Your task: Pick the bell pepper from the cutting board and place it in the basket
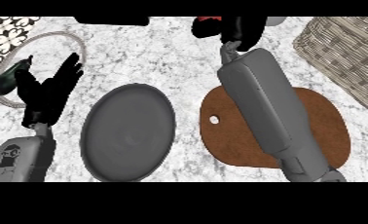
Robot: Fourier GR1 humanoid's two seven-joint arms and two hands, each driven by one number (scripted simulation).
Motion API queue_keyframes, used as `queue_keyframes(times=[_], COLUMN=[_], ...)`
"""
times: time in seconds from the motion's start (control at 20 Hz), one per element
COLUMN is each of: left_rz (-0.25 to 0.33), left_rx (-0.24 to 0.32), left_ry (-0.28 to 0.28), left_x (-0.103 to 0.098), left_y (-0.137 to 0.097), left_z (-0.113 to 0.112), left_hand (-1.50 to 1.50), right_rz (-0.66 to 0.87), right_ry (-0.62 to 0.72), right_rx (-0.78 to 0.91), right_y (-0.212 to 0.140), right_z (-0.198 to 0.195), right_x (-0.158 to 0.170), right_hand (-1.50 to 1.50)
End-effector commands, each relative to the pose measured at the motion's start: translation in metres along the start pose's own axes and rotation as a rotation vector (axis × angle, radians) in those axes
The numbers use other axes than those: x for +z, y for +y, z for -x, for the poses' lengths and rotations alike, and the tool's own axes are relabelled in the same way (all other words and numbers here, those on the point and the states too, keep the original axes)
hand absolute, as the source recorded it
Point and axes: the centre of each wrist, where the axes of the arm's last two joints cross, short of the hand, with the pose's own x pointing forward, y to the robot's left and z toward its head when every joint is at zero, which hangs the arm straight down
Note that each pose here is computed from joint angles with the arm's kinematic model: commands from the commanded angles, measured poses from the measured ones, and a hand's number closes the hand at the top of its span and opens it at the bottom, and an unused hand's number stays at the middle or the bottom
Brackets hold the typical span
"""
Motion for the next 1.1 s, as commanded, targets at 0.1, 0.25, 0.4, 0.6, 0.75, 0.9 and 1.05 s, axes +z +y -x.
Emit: queue_keyframes(times=[0.1, 0.25, 0.4, 0.6, 0.75, 0.9, 1.05], left_rz=[-0.029, -0.032, -0.013, -0.012, -0.027, -0.028, -0.018], left_rx=[0.006, 0.0, -0.006, 0.006, 0.003, -0.005, 0.009], left_ry=[-0.005, -0.017, -0.011, -0.006, 0.001, -0.02, -0.039], left_x=[0.002, -0.01, 0.005, 0.008, -0.003, 0.009, 0.001], left_y=[0.004, 0.012, 0.016, 0.002, 0.012, 0.008, -0.004], left_z=[-0.009, -0.018, -0.008, 0.011, -0.012, 0.013, 0.001], left_hand=[0.0, 0.0, 0.0, 0.0, 0.0, 0.0, 0.0], right_rz=[0.097, 0.147, 0.214, 0.284, 0.319, 0.384, 0.435], right_ry=[0.053, 0.051, 0.093, 0.113, 0.153, 0.189, 0.224], right_rx=[0.061, 0.05, 0.068, 0.069, 0.156, 0.227, 0.257], right_y=[-0.019, -0.043, -0.056, -0.068, -0.078, -0.077, -0.11], right_z=[-0.056, -0.064, -0.067, -0.041, -0.04, -0.017, -0.013], right_x=[-0.015, -0.05, -0.074, -0.105, -0.115, -0.128, -0.153], right_hand=[1.5, 1.5, 1.5, 1.5, 1.5, 1.5, 1.5])
